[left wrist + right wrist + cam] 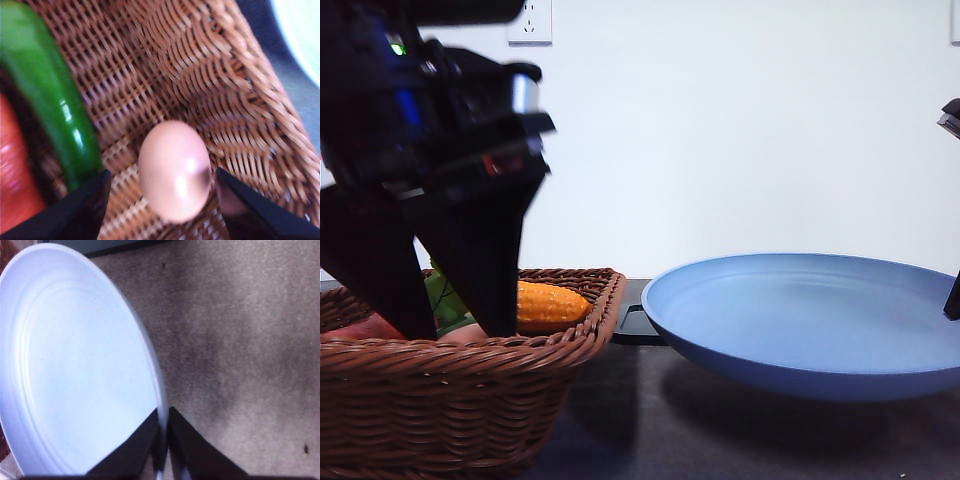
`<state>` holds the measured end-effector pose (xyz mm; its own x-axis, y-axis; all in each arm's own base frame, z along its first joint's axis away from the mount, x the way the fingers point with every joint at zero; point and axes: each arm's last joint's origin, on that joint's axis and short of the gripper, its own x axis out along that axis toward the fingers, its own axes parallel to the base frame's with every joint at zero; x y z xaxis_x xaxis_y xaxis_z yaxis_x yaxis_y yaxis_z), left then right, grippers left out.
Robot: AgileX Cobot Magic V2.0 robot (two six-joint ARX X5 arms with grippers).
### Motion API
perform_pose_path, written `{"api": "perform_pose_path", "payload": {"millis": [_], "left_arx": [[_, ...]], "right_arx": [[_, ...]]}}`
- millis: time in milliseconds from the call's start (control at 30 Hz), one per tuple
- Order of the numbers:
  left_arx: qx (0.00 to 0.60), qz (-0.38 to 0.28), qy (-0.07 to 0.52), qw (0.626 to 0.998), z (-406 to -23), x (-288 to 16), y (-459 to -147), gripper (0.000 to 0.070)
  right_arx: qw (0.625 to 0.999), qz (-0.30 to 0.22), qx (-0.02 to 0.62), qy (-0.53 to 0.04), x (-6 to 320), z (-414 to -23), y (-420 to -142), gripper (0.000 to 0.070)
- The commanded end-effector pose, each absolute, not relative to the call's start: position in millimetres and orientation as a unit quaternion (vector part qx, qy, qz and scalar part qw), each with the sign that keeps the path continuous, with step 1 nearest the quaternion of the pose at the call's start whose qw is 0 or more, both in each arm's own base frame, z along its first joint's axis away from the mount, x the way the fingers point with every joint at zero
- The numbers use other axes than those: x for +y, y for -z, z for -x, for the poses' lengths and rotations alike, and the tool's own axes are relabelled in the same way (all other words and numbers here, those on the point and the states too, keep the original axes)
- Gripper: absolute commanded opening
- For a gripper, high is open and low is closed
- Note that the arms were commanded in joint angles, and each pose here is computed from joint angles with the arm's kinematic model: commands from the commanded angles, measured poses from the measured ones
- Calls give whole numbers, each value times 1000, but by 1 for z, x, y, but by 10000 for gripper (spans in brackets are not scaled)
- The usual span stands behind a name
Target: Transfer egg from basket to plate and serve
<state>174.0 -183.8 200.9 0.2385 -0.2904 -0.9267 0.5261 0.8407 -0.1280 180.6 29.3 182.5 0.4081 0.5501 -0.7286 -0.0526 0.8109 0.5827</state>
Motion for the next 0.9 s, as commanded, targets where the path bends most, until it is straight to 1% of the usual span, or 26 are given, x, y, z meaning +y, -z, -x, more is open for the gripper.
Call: {"api": "perform_pose_path", "payload": {"millis": [0,233,400,467,567,667,867], "left_arx": [[553,-110,269,781,-177,-191,-200,427],[556,-116,271,777,-179,-196,-192,427],[562,-115,284,769,-178,-198,-190,423],[562,-118,287,767,-177,-199,-190,400],[563,-122,291,764,-175,-200,-190,325],[563,-124,293,762,-174,-201,-190,267],[562,-126,295,762,-174,-201,-190,195]], "right_arx": [[806,-245,503,-193,30,-184,-187,0],[806,-245,503,-193,30,-184,-187,0],[807,-245,501,-194,30,-184,-187,0],[808,-244,500,-194,30,-184,-187,0],[808,-245,500,-195,30,-184,-187,0],[808,-245,500,-195,30,-184,-187,0],[808,-245,500,-195,30,-184,-187,0]]}}
